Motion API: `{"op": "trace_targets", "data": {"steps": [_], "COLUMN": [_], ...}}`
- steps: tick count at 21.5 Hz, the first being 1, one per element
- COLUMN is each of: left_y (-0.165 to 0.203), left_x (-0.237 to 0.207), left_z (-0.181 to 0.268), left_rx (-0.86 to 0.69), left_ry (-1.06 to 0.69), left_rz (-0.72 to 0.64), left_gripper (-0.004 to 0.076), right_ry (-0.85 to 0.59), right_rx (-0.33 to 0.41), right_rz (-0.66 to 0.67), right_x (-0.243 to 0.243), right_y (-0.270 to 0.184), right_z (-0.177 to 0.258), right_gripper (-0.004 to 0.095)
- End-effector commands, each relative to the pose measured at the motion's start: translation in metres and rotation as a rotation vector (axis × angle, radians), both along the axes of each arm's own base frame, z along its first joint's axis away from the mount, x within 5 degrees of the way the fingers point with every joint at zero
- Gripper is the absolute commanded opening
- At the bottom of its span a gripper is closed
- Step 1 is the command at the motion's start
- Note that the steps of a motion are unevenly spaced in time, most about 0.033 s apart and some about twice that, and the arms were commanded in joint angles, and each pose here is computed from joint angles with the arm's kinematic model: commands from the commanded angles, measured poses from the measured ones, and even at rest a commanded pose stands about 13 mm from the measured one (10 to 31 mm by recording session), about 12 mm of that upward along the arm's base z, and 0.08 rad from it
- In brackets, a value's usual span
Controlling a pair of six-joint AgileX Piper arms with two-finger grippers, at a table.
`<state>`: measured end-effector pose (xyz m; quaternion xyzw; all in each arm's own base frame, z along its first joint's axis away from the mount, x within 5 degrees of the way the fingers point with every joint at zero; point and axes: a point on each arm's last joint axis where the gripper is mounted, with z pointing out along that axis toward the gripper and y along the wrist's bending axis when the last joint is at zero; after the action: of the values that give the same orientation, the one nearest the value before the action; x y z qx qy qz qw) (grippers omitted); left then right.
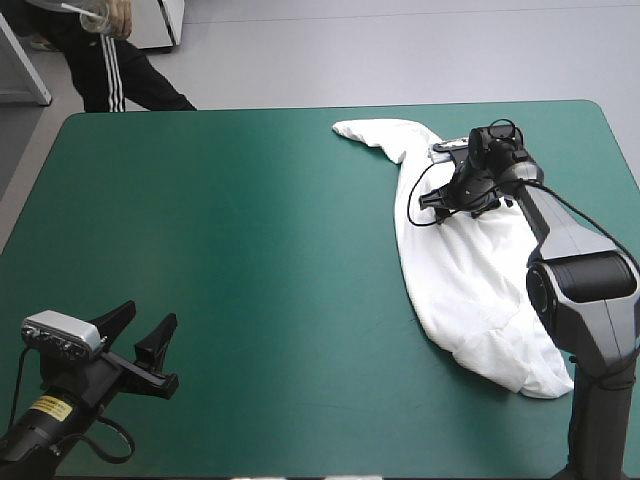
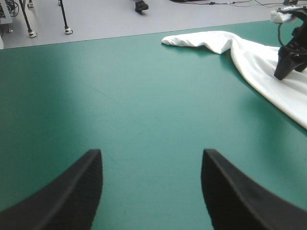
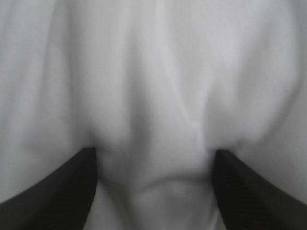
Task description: Fold the cloth
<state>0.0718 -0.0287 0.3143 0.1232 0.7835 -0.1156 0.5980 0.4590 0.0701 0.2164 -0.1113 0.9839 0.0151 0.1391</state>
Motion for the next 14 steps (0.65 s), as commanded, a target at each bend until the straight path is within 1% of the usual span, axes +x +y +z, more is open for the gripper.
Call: {"op": "trace_targets", "data": {"steps": [1,2,4,6,7,9,11,14], "left_y": [0.001,0.001,0.001,0.001,0.001,0.001,0.001,0.002], "left_x": [0.002,0.002,0.002,0.002,0.002,0.002,0.002,0.003], "left_z": [0.017,0.017,0.017,0.018,0.018,0.018,0.018,0.021], "left_rx": [-0.041,-0.042,-0.035,-0.036,-0.036,-0.036,-0.037,-0.044], "left_ry": [-0.080,-0.082,-0.083,-0.089,-0.089,-0.089,-0.094,-0.121], "left_rz": [0.015,0.017,0.018,0.021,0.021,0.021,0.024,0.036], "left_gripper": [0.0441,0.0441,0.0441,0.0441,0.0441,0.0441,0.0441,0.0441], "right_ry": [0.090,0.143,0.132,0.044,0.014,-0.029,-0.077,-0.128], "right_rx": [0.049,0.035,0.021,-0.012,-0.014,0.013,0.058,0.087], "right_rz": [-0.015,0.011,0.103,0.201,0.261,0.373,0.481,0.589], "right_x": [0.000,-0.002,-0.005,-0.004,-0.007,-0.019,-0.038,-0.063], "right_y": [0.007,0.014,0.033,0.060,0.078,0.123,0.170,0.217], "right_z": [-0.020,-0.033,-0.031,-0.013,-0.003,0.017,0.037,0.055], "right_gripper": [0.0504,0.0319,-0.0013,-0.0013,-0.0014,-0.0014,-0.0014,-0.0014]}}
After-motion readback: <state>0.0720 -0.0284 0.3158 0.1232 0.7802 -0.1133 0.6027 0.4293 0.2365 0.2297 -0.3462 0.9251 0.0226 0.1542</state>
